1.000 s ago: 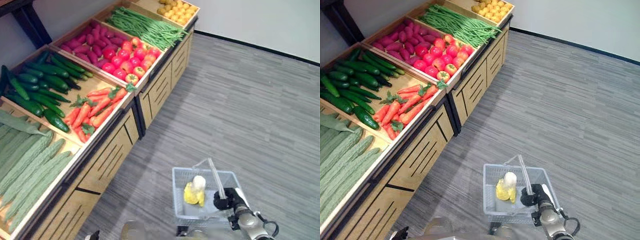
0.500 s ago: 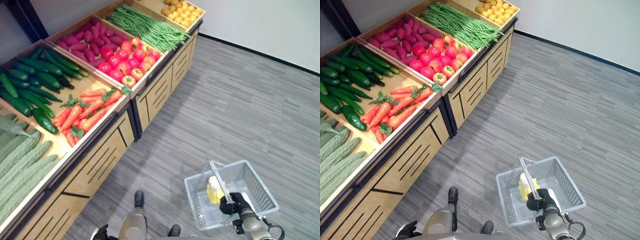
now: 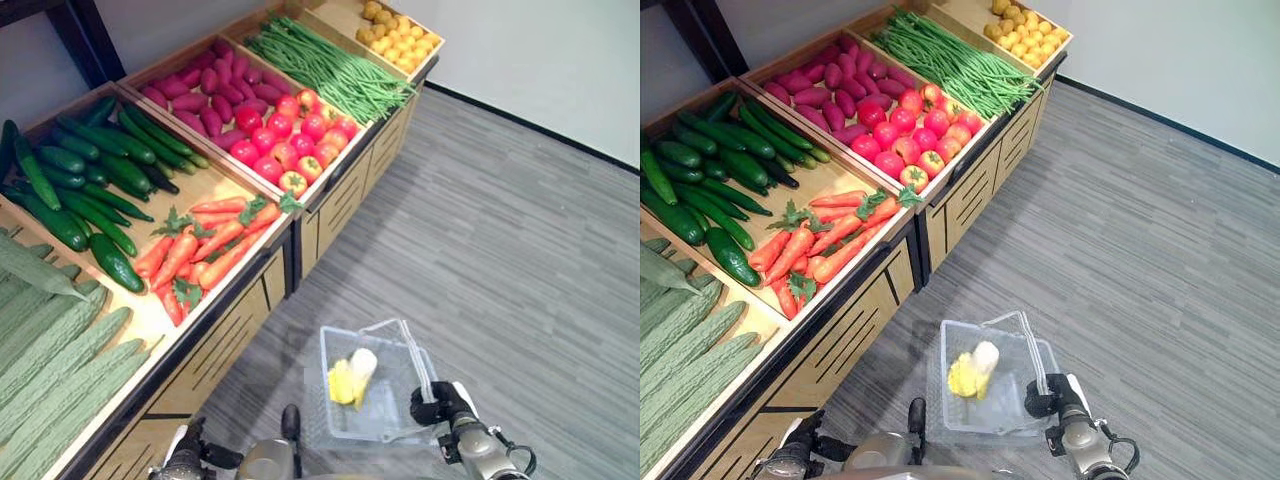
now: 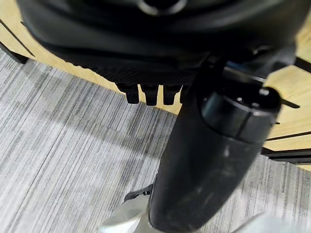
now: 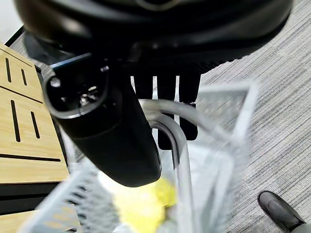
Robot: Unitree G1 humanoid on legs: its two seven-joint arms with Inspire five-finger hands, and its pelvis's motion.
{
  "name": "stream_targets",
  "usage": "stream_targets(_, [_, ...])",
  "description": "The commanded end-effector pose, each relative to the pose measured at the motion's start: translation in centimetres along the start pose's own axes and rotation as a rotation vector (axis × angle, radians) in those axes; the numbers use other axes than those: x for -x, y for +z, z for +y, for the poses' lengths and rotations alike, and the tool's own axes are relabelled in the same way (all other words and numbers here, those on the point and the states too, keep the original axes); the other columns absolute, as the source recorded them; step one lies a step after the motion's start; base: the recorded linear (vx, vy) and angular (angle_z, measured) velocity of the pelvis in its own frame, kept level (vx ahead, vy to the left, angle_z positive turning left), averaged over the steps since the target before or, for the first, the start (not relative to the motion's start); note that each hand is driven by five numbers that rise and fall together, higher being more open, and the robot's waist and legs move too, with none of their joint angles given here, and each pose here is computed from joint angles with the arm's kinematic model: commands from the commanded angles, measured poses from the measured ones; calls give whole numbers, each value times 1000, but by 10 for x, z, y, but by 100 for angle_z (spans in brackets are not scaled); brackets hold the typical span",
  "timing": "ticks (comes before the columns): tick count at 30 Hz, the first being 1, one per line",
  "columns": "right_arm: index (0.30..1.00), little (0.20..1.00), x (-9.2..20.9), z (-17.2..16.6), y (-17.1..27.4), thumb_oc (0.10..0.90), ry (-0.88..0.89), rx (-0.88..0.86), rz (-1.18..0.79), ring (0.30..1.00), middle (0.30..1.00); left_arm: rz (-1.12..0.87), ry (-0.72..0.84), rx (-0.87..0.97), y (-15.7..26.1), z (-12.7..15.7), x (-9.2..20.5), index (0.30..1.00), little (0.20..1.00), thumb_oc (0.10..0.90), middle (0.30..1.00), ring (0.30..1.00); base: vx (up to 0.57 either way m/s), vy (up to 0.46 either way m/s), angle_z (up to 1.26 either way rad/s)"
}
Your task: Get the vegetables into the basket
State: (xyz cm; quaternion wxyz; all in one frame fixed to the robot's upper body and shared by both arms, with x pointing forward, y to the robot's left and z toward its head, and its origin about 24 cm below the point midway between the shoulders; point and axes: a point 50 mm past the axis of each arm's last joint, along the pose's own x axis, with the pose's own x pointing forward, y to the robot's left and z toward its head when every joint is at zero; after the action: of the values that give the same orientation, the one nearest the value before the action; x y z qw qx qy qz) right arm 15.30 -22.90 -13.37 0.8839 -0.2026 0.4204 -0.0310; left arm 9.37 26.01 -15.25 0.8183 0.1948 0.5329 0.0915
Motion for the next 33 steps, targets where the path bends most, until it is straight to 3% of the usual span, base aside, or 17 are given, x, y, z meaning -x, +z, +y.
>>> stream_targets(1, [300, 300, -6, -42, 38, 400, -132, 17, -182, 300, 300, 25, 14, -28, -12, 3, 2, 1000, 1000, 900, 1000, 1000, 62, 25, 1])
stream_targets(15, [300, 300, -7, -39, 45, 400, -115, 17, -207, 300, 300, 53, 29, -6, -19, 9, 3, 1000, 1000, 900, 1000, 1000, 77, 67, 9])
stream_targets(24, [300, 300, -10, -39, 66, 400, -127, 13, -266, 300, 300, 43, 60, 43, -11, 12, 1, 1000, 1000, 900, 1000, 1000, 168, -190, 47])
stream_targets(33, [300, 300, -7, -48, 45, 400, -105, 58, -218, 300, 300, 76, 69, 59, -22, 16, 3, 1000, 1000, 900, 1000, 1000, 182, -375, 86])
